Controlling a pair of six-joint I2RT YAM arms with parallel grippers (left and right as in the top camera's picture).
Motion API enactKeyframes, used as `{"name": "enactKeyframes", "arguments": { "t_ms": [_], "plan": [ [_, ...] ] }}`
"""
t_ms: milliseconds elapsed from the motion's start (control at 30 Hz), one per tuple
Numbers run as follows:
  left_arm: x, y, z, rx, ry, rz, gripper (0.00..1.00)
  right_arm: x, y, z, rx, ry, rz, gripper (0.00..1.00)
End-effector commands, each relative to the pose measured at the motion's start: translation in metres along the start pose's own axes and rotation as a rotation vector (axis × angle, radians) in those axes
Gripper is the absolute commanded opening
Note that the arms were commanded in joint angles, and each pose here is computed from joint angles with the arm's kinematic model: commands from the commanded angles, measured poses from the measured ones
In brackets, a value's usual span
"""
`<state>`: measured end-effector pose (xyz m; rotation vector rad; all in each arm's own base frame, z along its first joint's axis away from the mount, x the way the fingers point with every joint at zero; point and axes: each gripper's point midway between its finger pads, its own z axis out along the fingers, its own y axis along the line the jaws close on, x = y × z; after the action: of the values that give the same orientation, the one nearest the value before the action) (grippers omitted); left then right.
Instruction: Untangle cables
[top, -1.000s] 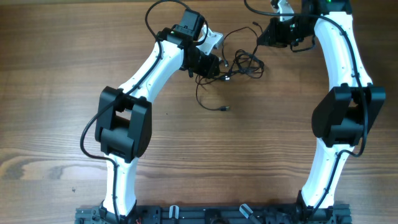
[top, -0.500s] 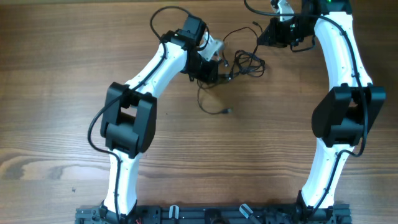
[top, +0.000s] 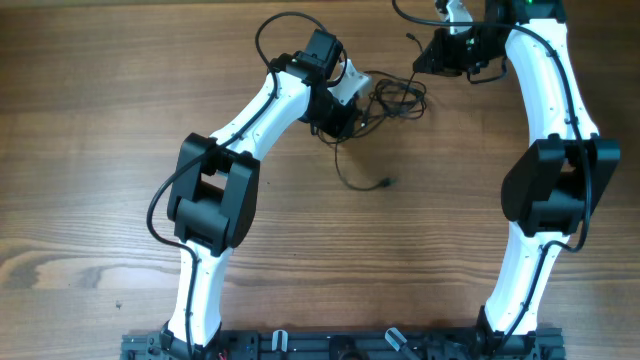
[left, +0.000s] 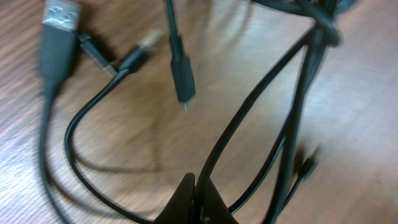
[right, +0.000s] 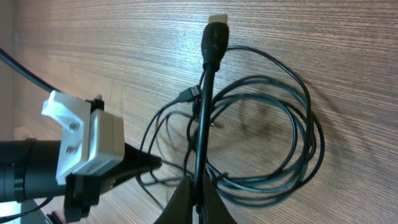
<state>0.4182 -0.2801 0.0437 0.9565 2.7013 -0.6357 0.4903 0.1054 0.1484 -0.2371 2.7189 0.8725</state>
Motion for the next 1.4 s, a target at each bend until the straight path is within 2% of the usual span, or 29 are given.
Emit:
{"name": "enactKeyframes", "arguments": {
  "t_ms": [0, 100, 133, 367, 400, 500, 533, 933, 967, 1000, 1033, 1367],
  "plan": [
    [0.001, 0.027, -0.001, -0.143, 0.006, -0.07, 0.04, 0.001, 0.006, -0.002, -0.028, -0.003, -0.021, 0.04],
    [0.0, 0.032, -0.006, -0.175, 0.003, -0.073, 0.04, 0.001, -0.001, -0.002, 0.013, 0.0, 0.009, 0.06],
    [-0.001, 0.032, -0.009, -0.179, -0.005, -0.075, 0.04, 0.002, -0.007, -0.002, 0.051, 0.002, 0.031, 0.09],
    [-0.027, 0.017, -0.067, -0.201, -0.134, -0.051, 0.04, 0.006, -0.034, -0.006, 0.212, 0.013, 0.11, 0.43],
    [-0.036, 0.009, -0.088, -0.207, -0.183, -0.035, 0.04, 0.007, -0.035, -0.006, 0.216, 0.015, 0.111, 0.52],
    [-0.046, 0.0, -0.116, -0.227, -0.248, -0.014, 0.04, 0.01, -0.034, -0.005, 0.215, 0.028, 0.118, 0.59],
    [-0.048, -0.001, -0.124, -0.238, -0.266, -0.009, 0.04, 0.011, -0.033, -0.005, 0.215, 0.032, 0.129, 0.69],
    [-0.056, -0.015, -0.178, -0.293, -0.371, 0.017, 0.04, 0.02, -0.013, 0.01, 0.237, 0.068, 0.234, 0.72],
    [-0.056, -0.016, -0.182, -0.3, -0.378, 0.018, 0.04, 0.022, -0.011, 0.012, 0.246, 0.071, 0.24, 0.74],
    [-0.057, -0.015, -0.188, -0.32, -0.388, 0.018, 0.04, 0.023, -0.013, 0.013, 0.28, 0.071, 0.277, 0.93],
    [-0.057, -0.014, -0.195, -0.339, -0.4, 0.017, 0.04, 0.024, -0.015, 0.014, 0.312, 0.068, 0.292, 0.94],
    [-0.056, -0.03, -0.253, -0.389, -0.513, 0.033, 0.04, 0.025, -0.018, 0.015, 0.38, 0.043, 0.395, 0.93]
  ]
}}
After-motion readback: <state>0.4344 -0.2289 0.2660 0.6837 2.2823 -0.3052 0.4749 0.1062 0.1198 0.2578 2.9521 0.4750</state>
